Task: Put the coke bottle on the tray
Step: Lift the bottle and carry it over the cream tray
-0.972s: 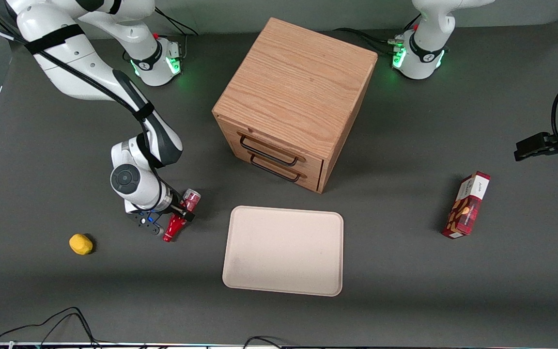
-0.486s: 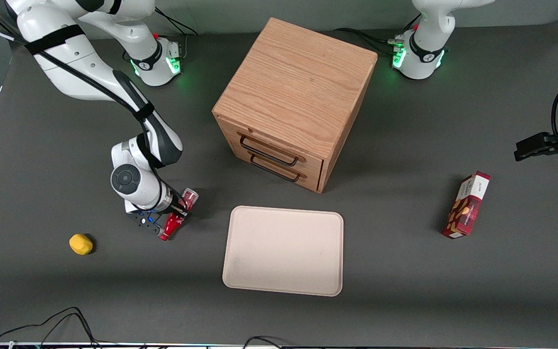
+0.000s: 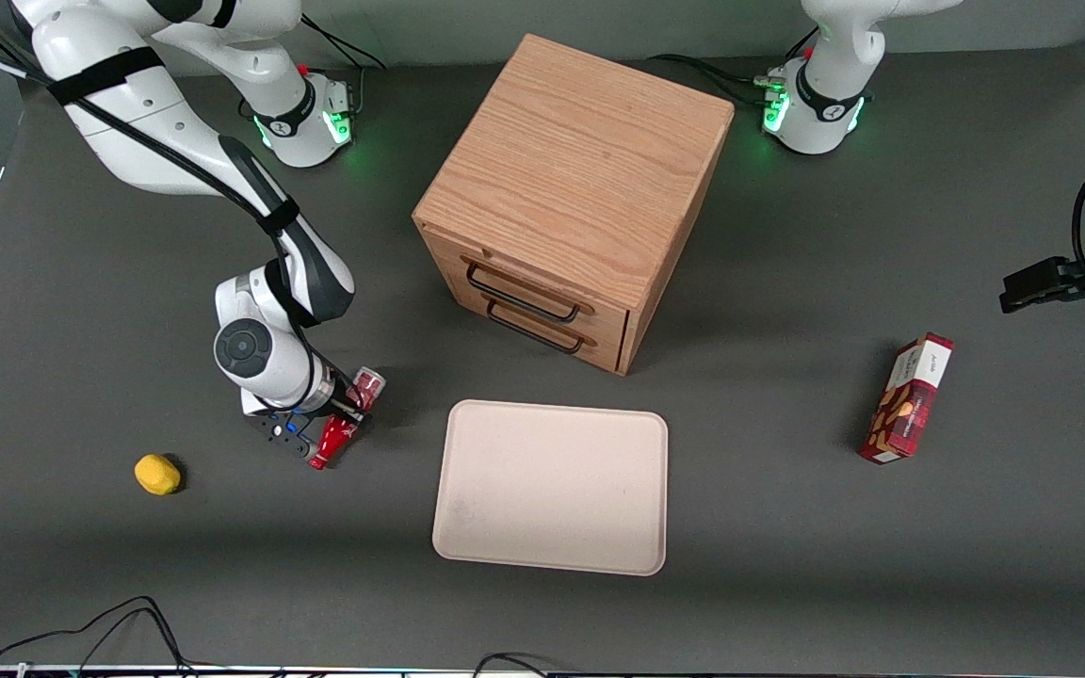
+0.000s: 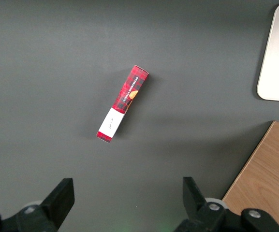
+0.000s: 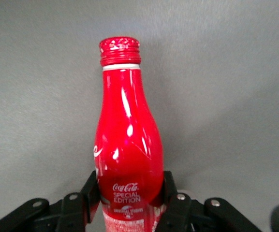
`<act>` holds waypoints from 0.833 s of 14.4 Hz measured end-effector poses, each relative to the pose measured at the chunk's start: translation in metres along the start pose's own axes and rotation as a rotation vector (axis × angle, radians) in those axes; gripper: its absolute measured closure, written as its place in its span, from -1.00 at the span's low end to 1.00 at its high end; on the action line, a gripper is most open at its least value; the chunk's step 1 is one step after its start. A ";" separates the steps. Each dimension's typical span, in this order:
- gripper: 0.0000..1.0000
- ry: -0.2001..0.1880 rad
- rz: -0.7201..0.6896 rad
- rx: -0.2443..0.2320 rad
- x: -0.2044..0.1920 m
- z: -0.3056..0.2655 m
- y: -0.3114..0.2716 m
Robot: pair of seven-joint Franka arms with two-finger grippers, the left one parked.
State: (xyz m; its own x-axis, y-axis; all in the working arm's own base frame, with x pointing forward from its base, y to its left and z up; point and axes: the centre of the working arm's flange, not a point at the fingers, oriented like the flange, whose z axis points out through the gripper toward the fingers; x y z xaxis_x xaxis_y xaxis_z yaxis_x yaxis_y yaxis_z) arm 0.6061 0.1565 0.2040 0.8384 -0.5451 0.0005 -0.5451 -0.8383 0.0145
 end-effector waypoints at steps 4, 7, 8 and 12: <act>-0.10 0.001 -0.036 -0.075 0.010 -0.097 0.012; -0.10 -0.065 -0.092 -0.099 0.008 -0.186 0.032; -0.10 -0.086 -0.108 -0.106 0.007 -0.213 0.039; -0.10 -0.156 -0.206 -0.123 0.002 -0.311 0.054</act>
State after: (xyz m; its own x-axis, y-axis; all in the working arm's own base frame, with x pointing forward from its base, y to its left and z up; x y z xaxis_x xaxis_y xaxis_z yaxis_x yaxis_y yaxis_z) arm 0.5806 0.1142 0.5157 0.9148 -0.3671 -0.1687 -0.3508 -0.9289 0.1191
